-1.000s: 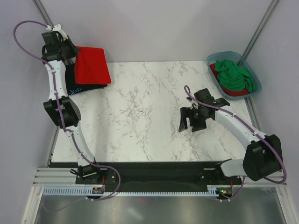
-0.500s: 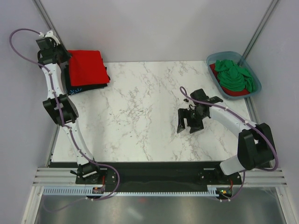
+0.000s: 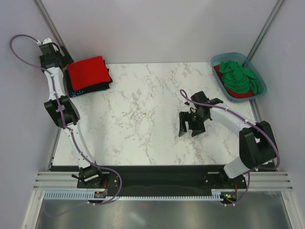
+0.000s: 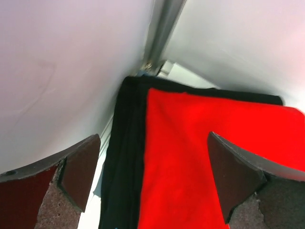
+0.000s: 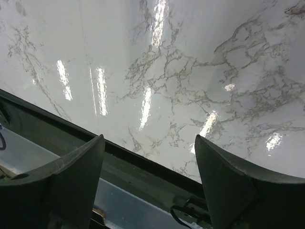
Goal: Fold and stack the t-shirts
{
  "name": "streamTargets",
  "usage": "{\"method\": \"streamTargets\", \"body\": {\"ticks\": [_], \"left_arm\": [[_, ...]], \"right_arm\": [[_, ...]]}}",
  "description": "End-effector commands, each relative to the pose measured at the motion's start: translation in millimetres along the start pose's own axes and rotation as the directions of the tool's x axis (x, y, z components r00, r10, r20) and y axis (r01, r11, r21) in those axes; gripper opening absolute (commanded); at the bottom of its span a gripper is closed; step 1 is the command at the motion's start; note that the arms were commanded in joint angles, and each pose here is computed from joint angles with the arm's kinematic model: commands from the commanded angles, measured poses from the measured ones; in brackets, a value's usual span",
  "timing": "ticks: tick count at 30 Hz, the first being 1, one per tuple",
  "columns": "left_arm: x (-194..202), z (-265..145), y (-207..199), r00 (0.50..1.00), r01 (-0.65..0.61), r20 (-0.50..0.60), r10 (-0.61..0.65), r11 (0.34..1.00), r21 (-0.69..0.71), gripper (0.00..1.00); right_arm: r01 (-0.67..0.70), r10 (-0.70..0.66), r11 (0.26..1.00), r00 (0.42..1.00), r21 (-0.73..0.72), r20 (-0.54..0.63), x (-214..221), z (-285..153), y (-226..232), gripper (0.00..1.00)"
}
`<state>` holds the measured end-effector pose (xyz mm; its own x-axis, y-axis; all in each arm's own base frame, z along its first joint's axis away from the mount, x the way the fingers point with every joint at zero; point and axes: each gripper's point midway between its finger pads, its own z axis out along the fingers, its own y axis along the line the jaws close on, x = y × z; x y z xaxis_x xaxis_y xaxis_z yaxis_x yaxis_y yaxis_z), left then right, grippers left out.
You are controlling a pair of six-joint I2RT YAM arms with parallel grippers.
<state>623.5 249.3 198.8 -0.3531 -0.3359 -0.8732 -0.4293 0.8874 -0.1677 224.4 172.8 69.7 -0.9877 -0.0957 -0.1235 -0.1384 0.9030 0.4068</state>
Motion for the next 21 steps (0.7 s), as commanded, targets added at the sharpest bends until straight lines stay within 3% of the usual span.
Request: {"method": "streamTargets", "body": {"ticks": [1, 6, 9, 11, 12, 18, 21], "left_arm": [[-52, -47, 7, 0.994, 0.014, 0.113, 0.0, 0.992, -0.123, 1.0], [-73, -94, -28, 0.989, 0.026, 0.15, -0.013, 0.996, -0.083, 1.0], [-72, -125, -64, 0.989, 0.02, 0.146, -0.017, 1.0, -0.019, 1.0], [-51, -134, -90, 0.995, 0.012, 0.097, -0.016, 0.999, 0.034, 0.99], [-61, -159, -99, 0.992, 0.02, 0.122, -0.028, 0.998, 0.061, 0.99], [-9, -235, -166, 0.999, 0.005, 0.033, -0.013, 0.973, 0.229, 0.98], [36, -287, -201, 0.999, -0.009, -0.034, 0.022, 0.935, 0.355, 0.97]], "right_arm": [[0.046, -0.042, 0.998, 0.996, -0.045, 0.075, -13, -14, 18, 0.84], [0.056, -0.048, 0.997, 0.991, -0.058, 0.125, -10, -29, 25, 0.84], [0.064, -0.054, 0.996, 0.987, -0.065, 0.151, -5, -37, 28, 0.84], [0.062, -0.05, 0.996, 0.983, -0.065, 0.175, -3, -42, 30, 0.84], [0.061, -0.049, 0.996, 0.982, -0.063, 0.182, -2, -43, 30, 0.84], [0.053, -0.035, 0.996, 0.969, -0.065, 0.243, 4, -55, 33, 0.85], [0.042, -0.023, 0.997, 0.963, -0.065, 0.267, 6, -55, 32, 0.84]]}}
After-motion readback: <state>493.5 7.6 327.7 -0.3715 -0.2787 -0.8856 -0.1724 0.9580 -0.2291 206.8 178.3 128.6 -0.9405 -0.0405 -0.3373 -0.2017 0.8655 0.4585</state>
